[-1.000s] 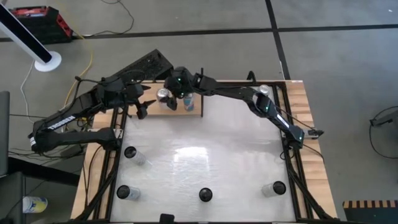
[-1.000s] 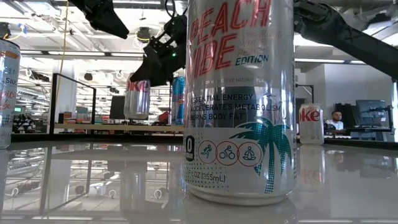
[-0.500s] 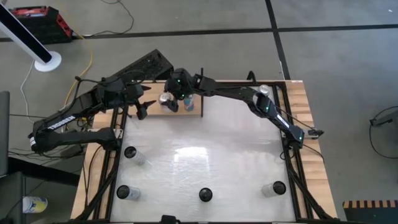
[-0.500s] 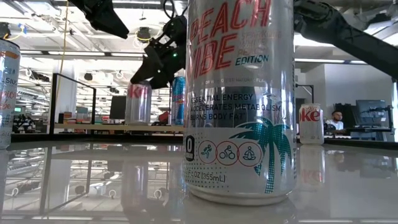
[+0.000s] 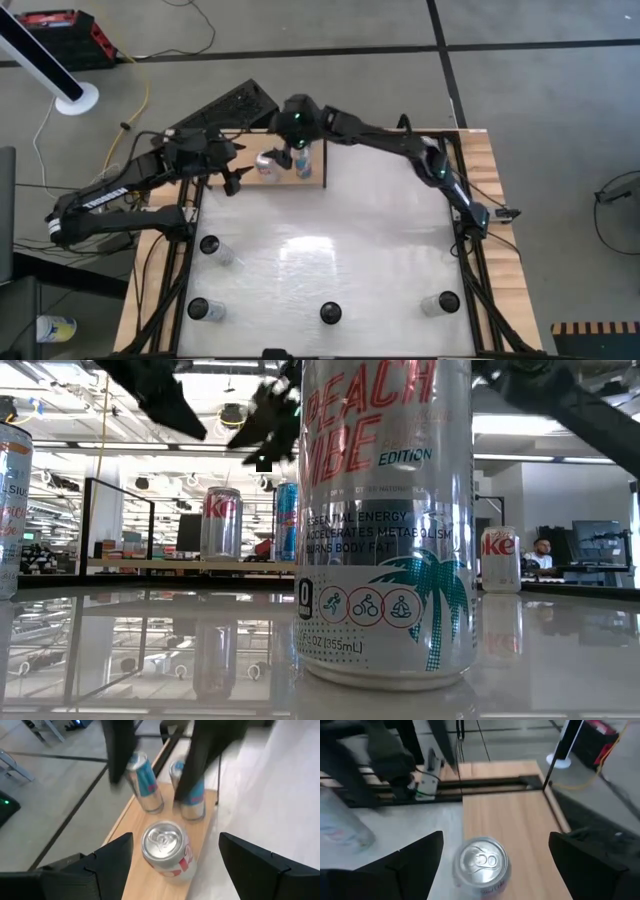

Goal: Place canned beverage on shelf
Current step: Put the left silver soda can on the shelf

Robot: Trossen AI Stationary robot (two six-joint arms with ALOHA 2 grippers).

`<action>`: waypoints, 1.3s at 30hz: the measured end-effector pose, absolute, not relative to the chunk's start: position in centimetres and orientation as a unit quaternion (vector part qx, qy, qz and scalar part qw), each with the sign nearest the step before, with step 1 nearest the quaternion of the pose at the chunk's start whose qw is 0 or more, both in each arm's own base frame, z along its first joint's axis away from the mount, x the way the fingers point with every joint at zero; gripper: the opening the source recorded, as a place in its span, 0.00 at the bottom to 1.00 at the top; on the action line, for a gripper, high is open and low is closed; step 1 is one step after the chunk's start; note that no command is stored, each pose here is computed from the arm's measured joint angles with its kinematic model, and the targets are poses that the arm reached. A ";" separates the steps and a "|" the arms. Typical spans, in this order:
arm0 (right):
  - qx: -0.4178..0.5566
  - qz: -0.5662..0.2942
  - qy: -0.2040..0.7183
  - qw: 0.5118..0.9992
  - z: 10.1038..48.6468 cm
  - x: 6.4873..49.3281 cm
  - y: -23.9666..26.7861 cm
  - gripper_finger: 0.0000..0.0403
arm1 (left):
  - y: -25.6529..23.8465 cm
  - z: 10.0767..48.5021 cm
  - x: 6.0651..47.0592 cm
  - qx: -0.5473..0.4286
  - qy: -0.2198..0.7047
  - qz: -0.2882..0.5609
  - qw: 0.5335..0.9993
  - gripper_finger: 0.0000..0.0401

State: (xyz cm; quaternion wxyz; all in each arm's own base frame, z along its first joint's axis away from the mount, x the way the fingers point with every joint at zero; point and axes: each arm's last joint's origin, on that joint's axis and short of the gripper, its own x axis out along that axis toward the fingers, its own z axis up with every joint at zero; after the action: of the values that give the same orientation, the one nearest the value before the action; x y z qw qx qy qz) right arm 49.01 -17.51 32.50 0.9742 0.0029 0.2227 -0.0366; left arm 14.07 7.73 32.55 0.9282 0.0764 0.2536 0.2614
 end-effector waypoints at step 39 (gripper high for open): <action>-0.016 -0.247 0.169 0.954 37.6 18.1 -3.9 0.96 | 11.8 25.2 20.8 0.056 0.428 0.172 0.886 0.00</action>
State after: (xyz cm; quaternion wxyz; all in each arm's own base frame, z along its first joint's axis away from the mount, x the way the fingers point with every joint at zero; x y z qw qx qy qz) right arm 18.10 -3.90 37.64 0.9541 -0.0161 0.1687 -0.2470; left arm 20.76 11.77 25.16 0.8858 0.0556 0.4276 0.1716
